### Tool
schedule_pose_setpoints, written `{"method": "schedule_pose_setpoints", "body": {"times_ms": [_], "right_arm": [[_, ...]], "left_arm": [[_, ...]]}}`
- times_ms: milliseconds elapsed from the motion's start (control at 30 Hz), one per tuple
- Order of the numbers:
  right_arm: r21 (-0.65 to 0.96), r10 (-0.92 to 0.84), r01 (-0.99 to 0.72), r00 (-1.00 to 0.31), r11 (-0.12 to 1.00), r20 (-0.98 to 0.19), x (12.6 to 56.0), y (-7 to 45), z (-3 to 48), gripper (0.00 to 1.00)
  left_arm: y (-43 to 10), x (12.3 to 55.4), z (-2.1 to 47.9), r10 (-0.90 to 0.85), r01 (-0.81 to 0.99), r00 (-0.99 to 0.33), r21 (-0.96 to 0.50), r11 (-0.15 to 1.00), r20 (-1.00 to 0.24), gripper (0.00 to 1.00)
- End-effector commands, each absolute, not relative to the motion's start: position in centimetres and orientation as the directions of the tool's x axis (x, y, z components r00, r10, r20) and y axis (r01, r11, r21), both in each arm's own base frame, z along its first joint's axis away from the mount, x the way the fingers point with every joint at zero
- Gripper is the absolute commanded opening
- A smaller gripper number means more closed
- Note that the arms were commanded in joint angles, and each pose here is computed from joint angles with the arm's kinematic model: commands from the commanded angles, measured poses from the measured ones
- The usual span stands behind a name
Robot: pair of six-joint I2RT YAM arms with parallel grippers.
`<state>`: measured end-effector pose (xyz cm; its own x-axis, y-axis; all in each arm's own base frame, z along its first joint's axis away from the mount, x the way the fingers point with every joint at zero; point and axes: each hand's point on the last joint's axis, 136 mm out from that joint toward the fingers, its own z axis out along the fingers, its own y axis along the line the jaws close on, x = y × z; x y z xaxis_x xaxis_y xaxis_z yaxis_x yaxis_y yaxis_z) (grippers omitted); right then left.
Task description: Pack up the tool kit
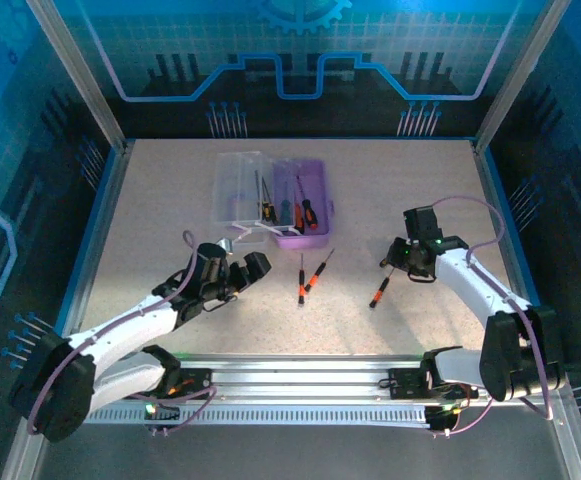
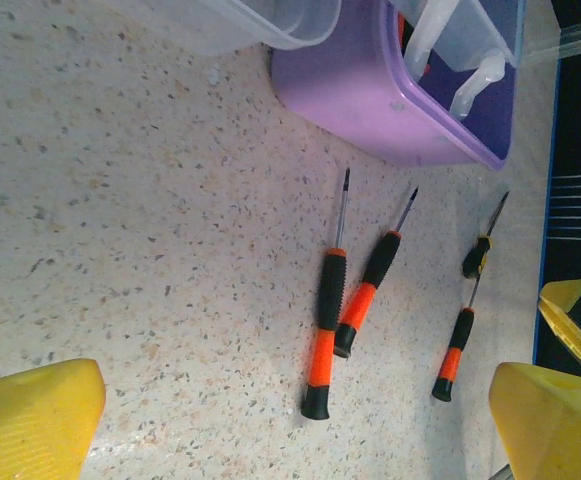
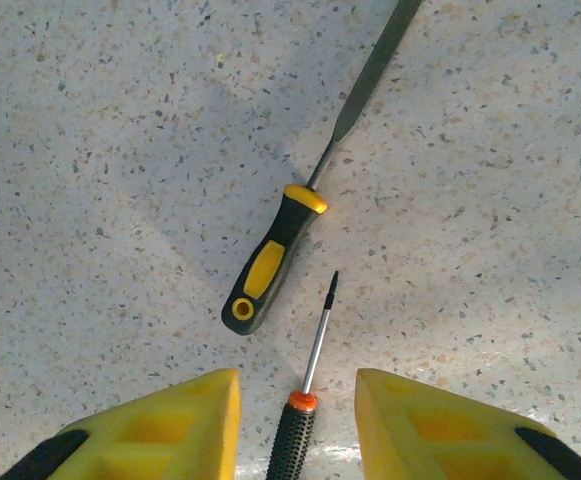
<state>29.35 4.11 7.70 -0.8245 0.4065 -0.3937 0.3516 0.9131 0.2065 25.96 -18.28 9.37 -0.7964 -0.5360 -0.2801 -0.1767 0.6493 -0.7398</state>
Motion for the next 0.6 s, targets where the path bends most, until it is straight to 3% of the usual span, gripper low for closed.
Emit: {"method": "schedule_pose_setpoints", "body": {"times_ms": [0, 300, 567], "right_arm": [[0.161, 0.436, 0.406, -0.818, 0.900, -0.376, 28.8, 2.9, 6.6, 0.37], [0.161, 0.462, 0.433, -0.827, 0.887, -0.320, 28.6, 3.2, 4.8, 0.43], [0.193, 0.442, 0.399, -0.838, 0.896, -0.319, 30.4, 4.3, 5.1, 0.38]], "left_arm": [[-19.9, 26.7, 10.7, -0.530, -0.139, -0.803, -0.779, 0.611, -0.273, 0.99], [-23.2, 27.7, 10.5, -0.468, -0.122, -0.854, -0.787, 0.604, -0.227, 0.99], [-23.5, 27.5, 9.9, -0.452, -0.130, -0.867, -0.781, 0.611, -0.210, 0.99]]}}
